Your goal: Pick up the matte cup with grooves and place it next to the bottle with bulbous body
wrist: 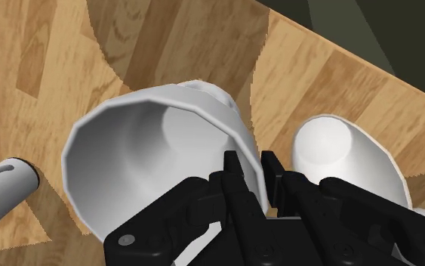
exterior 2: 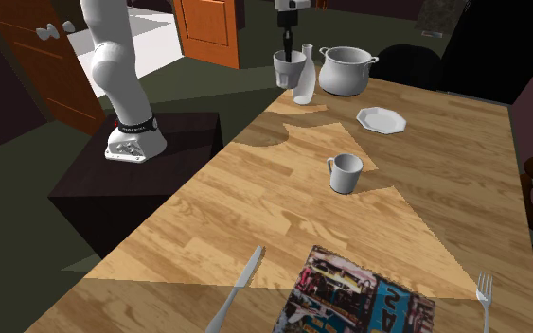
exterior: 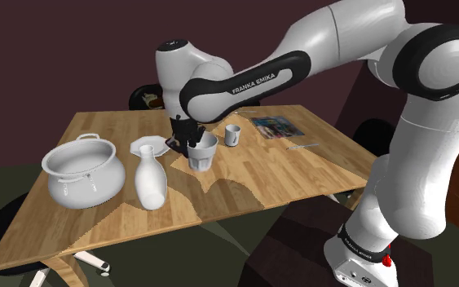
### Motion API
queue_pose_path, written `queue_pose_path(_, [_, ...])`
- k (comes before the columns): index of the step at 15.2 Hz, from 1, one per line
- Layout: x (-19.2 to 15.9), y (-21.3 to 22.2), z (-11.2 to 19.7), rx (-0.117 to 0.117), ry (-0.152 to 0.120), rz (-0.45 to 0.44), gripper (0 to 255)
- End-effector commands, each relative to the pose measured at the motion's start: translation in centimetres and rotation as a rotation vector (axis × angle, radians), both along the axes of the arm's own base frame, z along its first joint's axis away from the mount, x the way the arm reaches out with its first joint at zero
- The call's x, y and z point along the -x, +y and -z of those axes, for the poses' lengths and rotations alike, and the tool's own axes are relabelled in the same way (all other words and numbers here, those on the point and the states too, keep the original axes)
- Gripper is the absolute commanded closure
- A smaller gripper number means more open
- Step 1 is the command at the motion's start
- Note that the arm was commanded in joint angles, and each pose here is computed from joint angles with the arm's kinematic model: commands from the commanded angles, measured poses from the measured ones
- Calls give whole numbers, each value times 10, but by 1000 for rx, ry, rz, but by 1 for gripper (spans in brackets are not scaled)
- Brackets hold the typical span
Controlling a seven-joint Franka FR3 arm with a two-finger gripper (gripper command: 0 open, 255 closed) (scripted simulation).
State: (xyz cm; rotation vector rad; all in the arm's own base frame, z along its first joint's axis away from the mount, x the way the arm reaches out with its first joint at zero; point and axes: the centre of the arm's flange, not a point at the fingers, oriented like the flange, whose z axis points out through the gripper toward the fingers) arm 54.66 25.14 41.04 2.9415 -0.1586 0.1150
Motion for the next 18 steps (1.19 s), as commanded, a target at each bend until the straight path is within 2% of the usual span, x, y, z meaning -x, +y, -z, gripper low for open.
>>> queue_pose_path(1, [1,1,10,0,-1,0,255])
queue_pose_path(18, [1,1,100,0,-1,0,255])
